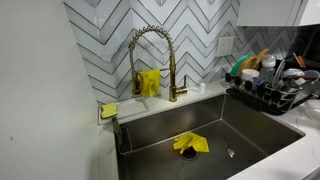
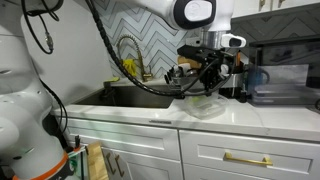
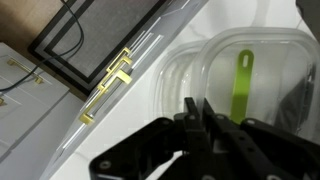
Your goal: Remove the lunchbox from the sink, put it on the counter, remove the lunchbox from the drying rack put it on the counter, put the lunchbox with a spoon in it in the lunchbox on the right and put them in the sink
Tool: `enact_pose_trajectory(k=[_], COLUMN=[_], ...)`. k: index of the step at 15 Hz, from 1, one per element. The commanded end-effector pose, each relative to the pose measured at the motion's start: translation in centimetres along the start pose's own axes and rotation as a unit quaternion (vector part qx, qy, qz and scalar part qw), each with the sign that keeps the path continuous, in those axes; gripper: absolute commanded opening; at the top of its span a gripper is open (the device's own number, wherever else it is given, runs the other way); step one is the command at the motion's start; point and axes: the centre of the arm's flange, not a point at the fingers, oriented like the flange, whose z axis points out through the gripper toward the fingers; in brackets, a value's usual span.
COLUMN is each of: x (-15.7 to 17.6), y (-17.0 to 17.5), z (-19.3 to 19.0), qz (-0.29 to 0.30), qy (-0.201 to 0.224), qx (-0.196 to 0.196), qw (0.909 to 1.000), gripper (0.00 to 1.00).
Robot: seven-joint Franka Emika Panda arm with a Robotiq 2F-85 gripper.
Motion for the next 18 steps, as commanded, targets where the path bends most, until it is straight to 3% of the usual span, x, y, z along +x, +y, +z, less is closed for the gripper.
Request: enact_pose_trajectory(k=[1,5,6,7,12,16,18], x=[1.0,1.2,1.3,1.3,0.9,0.8,0.7], y=[0.4,0.5,0.5,0.5,0.5,1.1,1.6], z=[0.7,1.3,1.4,1.3,0.8,2.3,3.3], qz=[0.005,0.003,0.007,0.006,0.002,0.012,0.016], qy=[-0.002,-0.010,-0.012,-0.011,-0.001,0.004,0.007], qx=[0.009,0.004,0.003,0.003,-0.011,0.002,0.002], qw=[0.9999,0.9999,0.9999,0.9999,0.9999,0.9999,0.9998], gripper=[0.02,0.02,0.32,0.33,0.69,0.99,1.00])
